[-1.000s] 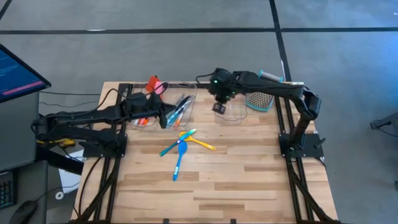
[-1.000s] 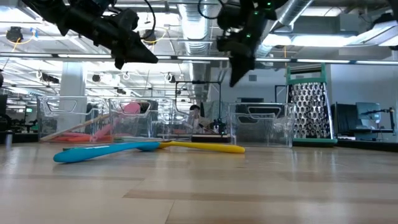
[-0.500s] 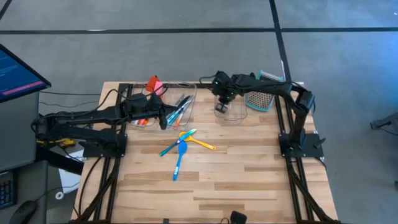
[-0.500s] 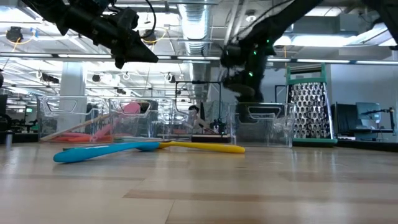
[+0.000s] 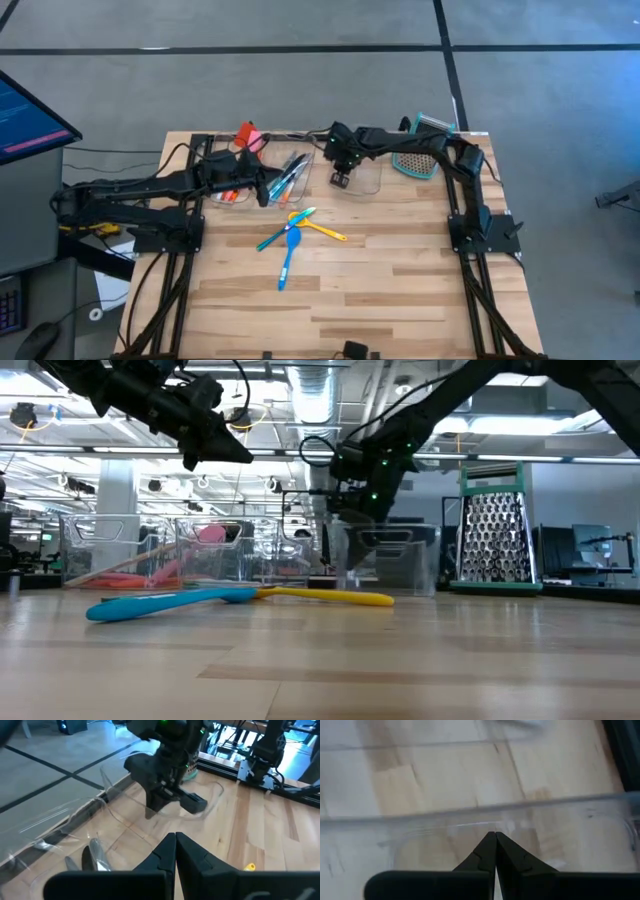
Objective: Pick & Place Kitchen Items
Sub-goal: Adjust the transparent bins on the table
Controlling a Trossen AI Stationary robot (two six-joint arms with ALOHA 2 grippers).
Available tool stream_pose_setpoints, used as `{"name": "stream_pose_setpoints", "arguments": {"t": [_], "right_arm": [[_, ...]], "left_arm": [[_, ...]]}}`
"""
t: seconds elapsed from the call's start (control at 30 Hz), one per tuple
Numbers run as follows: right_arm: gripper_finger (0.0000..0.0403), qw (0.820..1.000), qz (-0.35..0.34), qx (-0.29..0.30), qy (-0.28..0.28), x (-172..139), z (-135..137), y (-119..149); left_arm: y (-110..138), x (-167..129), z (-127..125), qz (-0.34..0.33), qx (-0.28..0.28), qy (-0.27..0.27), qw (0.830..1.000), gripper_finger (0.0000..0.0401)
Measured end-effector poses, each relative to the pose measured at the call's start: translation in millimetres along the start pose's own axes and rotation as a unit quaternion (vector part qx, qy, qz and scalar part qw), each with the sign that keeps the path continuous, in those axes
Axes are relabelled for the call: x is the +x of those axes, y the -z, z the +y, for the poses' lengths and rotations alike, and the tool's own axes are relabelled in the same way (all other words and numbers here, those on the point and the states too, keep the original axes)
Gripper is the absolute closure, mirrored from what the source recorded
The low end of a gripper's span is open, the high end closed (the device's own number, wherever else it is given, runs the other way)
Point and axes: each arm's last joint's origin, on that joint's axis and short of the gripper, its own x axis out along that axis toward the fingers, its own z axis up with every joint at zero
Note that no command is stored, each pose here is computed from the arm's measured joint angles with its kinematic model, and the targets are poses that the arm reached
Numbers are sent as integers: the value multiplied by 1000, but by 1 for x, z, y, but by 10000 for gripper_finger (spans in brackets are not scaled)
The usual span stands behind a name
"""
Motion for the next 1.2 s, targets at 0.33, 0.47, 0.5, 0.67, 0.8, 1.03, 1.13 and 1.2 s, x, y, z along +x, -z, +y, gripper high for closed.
{"name": "stream_pose_setpoints", "arguments": {"t": [0.33, 0.47, 0.5, 0.67, 0.8, 1.03, 1.13, 1.2], "right_arm": [[403, 997, -42, -47, -33, 7, 20, -37], [403, 997, -53, -56, -31, 4, 22, -47], [403, 997, -53, -56, -29, 4, 22, -49], [403, 999, -19, -40, 12, 3, 8, -44], [403, 999, -8, -20, 50, 3, -11, -39], [403, 995, -44, 4, 95, 1, -36, -42], [403, 994, -74, 7, 80, 0, -41, -46], [403, 993, -94, 6, 65, 0, -41, -50]], "left_arm": [[1, 0, 0, 4, 1, -4, 1000, 400], [1, 0, 0, 4, 1, -4, 1000, 400], [1, 0, 0, 4, 1, -4, 1000, 400], [1, 0, 0, 4, 1, -4, 1000, 400], [1, 0, 0, 4, 1, -4, 1000, 400], [1, 0, 0, 4, 1, -3, 1000, 400], [1, 0, 0, 4, 1, -3, 1000, 400], [1, 0, 0, 4, 1, -3, 1000, 400]]}}
